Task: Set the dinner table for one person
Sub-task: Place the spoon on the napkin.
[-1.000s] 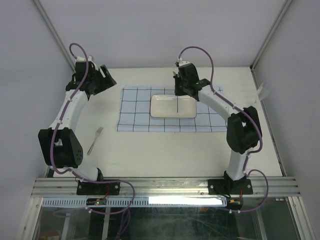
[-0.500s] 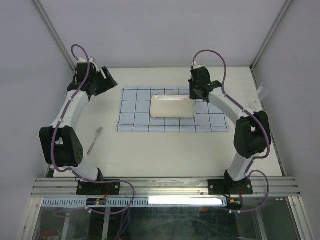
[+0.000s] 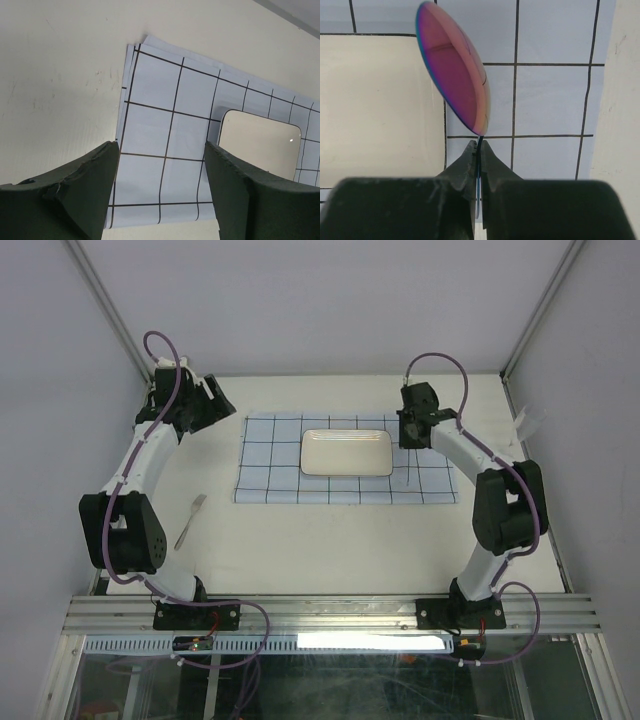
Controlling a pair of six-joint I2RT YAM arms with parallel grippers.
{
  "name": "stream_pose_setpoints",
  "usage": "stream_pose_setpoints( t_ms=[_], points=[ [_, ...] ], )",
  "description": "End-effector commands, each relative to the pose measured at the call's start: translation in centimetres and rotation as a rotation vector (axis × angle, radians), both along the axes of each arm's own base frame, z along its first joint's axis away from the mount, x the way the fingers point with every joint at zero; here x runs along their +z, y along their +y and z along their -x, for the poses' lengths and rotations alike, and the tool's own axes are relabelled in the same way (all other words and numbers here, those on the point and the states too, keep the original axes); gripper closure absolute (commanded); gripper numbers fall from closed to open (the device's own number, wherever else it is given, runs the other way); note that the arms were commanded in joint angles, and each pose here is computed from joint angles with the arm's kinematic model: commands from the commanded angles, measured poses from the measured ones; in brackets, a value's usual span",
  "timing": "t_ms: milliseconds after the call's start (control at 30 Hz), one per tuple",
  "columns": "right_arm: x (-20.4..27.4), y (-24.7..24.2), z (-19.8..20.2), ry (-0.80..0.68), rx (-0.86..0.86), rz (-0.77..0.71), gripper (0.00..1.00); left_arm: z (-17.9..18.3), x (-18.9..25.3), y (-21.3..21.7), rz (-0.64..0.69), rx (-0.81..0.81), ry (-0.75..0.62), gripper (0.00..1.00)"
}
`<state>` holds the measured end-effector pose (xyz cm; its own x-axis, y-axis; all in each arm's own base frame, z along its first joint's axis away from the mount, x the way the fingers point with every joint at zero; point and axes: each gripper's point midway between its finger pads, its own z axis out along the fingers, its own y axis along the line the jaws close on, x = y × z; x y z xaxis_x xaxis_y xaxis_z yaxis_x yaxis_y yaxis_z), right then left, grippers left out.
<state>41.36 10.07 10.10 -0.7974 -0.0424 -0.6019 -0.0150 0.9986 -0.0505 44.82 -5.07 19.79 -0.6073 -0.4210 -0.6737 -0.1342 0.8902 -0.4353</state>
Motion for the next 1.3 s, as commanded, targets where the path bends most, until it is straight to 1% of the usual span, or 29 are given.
stream_pose_setpoints(
  t_ms=[0,333,833,1267],
  points=[
    [2.4,-0.3,-0.6,-0.083,0.014,-0.010,1.00,-0.7,0.9,-0.9,0.016,-0.024,-0.053,0.30],
    [0.7,-1.3,-0.7,-0.059,0.006,0.005,1.00,-0.8,0.1,-0.9,0.019,-0.022,-0.042,0.30],
    [-2.0,-1.1,-2.0,-0.022,0.012,0.012,1.00,-0.9,-0.7,-0.8,0.018,-0.018,-0.030,0.30],
    [-3.1,-0.5,-3.6,-0.016,0.021,0.009,1.00,-1.2,-1.5,-0.6,0.006,-0.010,-0.016,0.30]
  ],
)
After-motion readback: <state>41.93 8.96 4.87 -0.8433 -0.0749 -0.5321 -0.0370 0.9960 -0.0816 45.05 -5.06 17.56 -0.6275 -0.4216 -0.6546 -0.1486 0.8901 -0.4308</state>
